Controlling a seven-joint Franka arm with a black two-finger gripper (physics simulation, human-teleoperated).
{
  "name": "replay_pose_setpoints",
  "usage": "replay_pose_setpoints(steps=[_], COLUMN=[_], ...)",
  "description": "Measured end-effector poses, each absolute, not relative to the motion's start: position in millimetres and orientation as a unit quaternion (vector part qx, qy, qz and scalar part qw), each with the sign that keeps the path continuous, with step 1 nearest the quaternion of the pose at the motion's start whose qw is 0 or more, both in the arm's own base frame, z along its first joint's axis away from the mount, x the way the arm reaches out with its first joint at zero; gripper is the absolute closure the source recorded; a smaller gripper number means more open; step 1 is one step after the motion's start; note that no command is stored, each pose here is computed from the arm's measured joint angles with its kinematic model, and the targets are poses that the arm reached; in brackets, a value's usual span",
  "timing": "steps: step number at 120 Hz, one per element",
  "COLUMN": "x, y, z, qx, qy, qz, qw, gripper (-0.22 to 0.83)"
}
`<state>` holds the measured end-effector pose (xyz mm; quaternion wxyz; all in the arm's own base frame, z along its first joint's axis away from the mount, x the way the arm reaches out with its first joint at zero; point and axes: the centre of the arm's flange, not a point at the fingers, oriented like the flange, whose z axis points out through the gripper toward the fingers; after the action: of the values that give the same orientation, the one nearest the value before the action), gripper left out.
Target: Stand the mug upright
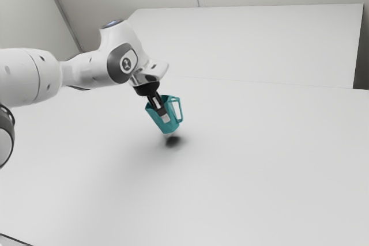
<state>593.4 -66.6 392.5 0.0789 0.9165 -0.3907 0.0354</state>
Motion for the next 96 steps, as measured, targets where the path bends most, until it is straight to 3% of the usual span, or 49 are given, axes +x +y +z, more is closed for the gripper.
replay_pose_setpoints(steps=[54, 96], x=[636, 649], y=[-96, -82], z=[367, 337], qx=[0.899, 0.910], qy=[-0.436, -0.411], qz=[0.001, 0.001], qw=[-0.044, -0.052], gripper=[0.79, 0.79])
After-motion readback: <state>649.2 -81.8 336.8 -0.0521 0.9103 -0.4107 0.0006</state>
